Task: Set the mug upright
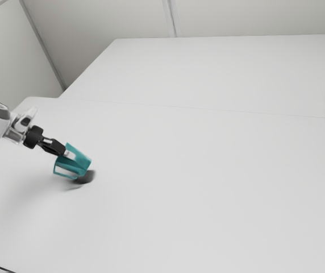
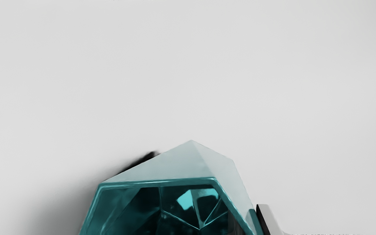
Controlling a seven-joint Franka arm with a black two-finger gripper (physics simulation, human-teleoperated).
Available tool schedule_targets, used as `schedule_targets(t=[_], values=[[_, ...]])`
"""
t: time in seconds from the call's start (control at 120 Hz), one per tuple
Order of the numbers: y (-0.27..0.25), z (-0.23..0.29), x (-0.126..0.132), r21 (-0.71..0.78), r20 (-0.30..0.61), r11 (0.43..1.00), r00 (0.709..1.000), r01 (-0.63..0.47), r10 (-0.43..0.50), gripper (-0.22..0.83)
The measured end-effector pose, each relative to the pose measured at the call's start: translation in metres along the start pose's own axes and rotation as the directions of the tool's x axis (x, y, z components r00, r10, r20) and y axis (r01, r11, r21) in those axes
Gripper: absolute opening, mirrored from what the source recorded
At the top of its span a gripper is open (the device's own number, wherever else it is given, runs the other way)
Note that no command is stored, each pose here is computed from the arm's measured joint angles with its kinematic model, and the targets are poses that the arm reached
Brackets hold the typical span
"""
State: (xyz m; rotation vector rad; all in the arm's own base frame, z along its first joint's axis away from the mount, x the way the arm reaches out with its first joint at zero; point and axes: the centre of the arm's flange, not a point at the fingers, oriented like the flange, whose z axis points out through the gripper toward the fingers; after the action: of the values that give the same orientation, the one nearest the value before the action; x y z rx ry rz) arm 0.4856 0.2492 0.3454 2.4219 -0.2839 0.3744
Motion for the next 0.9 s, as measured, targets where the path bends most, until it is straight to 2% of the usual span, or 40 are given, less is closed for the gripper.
schedule_targets(t=[0.125,0.225,0.425,0.558,0.7,0.9], values=[[0.026,0.014,0.027,0.109,0.117,0.984,0.985,-0.139,0.126,-0.16],[0.05,0.022,0.05,0.193,0.21,0.944,0.951,-0.267,0.226,-0.16],[0.081,0.037,0.081,0.298,0.316,0.85,0.885,-0.434,0.342,-0.16],[0.097,0.06,0.091,0.323,0.364,0.806,0.851,-0.496,0.378,-0.16],[0.105,0.078,0.089,0.338,0.376,0.793,0.845,-0.507,0.38,-0.16],[0.131,0.103,0.093,0.347,0.411,0.765,0.822,-0.542,0.395,-0.16]])
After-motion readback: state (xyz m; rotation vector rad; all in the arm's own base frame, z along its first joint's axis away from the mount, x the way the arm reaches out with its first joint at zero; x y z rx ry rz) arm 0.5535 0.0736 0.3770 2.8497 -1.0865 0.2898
